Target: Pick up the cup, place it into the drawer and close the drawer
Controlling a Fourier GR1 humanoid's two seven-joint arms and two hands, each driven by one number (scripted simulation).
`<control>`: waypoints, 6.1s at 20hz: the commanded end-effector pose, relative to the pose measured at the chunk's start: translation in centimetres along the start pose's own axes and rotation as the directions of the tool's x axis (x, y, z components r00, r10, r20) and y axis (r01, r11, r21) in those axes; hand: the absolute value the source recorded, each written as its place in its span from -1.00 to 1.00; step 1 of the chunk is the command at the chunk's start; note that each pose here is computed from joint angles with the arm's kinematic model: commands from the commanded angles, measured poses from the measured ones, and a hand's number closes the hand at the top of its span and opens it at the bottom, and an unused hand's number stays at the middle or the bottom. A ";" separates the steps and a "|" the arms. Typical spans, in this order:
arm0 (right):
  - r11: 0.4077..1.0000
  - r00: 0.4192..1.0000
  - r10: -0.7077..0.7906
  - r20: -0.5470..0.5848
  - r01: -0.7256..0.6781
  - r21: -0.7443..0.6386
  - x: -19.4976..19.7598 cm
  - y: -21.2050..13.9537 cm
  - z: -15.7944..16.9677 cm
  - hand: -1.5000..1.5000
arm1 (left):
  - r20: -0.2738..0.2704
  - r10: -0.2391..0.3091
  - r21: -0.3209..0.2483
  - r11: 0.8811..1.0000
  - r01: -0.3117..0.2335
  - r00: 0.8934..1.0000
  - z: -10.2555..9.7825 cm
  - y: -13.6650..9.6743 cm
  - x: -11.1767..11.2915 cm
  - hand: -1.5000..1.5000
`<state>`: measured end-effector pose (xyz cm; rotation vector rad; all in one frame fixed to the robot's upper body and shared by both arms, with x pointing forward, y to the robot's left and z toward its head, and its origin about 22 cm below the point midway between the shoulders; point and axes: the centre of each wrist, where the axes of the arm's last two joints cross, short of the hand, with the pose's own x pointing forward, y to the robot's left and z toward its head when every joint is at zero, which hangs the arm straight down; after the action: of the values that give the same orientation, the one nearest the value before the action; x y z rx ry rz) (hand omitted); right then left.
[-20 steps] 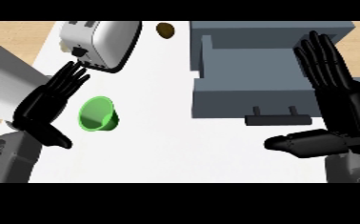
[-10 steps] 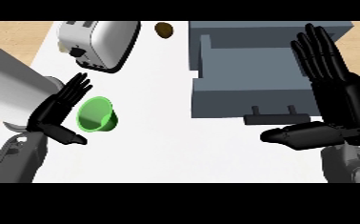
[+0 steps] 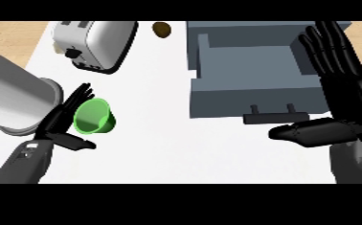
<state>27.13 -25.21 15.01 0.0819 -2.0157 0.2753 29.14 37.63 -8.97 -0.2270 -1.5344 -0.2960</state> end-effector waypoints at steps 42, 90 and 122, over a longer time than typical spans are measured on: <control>0.999 0.999 0.029 -0.037 -0.030 -0.018 -0.3 -1.7 0.3 -1.00 | 0.338 -0.175 0.546 0.836 -0.041 0.925 -2.2 -8.8 -4.3 1.00; 0.999 1.000 0.014 0.022 -0.015 0.029 -0.7 -1.3 -1.6 -1.00 | 0.141 -0.250 0.100 0.966 0.238 0.958 -24.8 -25.7 23.2 1.00; 0.650 0.882 0.468 -0.053 -0.302 0.697 -1.6 2.3 -0.6 -1.00 | 0.392 0.076 0.165 0.975 -0.152 0.917 -24.5 -25.7 23.1 -1.00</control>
<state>28.25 -22.41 14.54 0.2515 -1.6405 1.1420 44.03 3.91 13.03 -0.2300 -1.9104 -0.0426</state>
